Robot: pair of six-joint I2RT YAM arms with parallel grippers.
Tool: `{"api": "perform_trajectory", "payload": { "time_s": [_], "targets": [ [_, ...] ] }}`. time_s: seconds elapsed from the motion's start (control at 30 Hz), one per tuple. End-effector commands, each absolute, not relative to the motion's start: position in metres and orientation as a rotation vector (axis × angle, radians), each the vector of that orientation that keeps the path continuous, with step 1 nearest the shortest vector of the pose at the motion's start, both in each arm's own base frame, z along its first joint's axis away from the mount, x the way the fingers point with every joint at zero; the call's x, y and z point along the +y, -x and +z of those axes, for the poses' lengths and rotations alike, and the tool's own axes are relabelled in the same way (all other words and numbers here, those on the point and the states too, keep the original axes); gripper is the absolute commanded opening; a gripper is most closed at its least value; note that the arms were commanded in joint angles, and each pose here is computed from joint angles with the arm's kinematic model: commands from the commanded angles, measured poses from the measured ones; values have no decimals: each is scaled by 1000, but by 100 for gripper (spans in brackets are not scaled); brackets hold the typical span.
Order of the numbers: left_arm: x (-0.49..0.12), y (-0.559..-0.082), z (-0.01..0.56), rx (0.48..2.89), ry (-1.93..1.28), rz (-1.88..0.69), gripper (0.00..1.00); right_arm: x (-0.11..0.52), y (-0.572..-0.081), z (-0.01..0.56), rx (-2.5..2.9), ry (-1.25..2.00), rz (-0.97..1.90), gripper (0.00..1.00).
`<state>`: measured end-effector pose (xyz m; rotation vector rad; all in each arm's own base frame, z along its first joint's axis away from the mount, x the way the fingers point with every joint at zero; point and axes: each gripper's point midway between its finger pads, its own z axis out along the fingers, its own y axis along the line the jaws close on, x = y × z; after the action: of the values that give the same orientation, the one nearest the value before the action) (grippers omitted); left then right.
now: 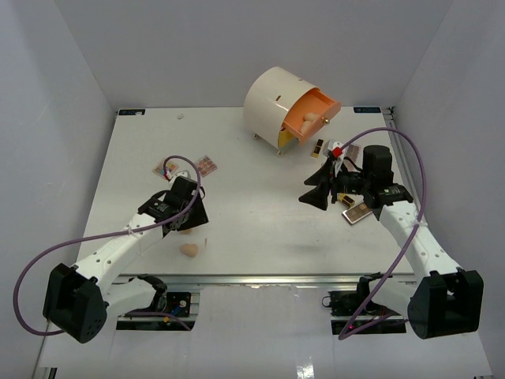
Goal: Organize the makeup
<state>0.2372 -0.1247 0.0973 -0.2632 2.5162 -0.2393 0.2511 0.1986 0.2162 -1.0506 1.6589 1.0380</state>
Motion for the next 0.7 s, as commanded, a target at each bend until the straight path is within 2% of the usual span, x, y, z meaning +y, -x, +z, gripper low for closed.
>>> {"api": "perform_trajectory", "payload": {
  "time_s": [0.0,0.13,0.4,0.57,0.67],
  "targets": [
    [-85,-232,89,2517,599,-12,58,200,-248,243,1539,1079,1027,73],
    [-72,-233,73,2534,633,81,51,200,-245,246,1530,1081,1042,73],
    [-55,-256,57,2526,639,201,52,200,-243,249,1521,1081,1035,73],
    [-61,-267,48,2553,613,157,45,199,-245,247,1528,1077,1037,73],
    [-67,-274,48,2556,576,116,45,198,-245,245,1533,1073,1039,73]
  ]
}}
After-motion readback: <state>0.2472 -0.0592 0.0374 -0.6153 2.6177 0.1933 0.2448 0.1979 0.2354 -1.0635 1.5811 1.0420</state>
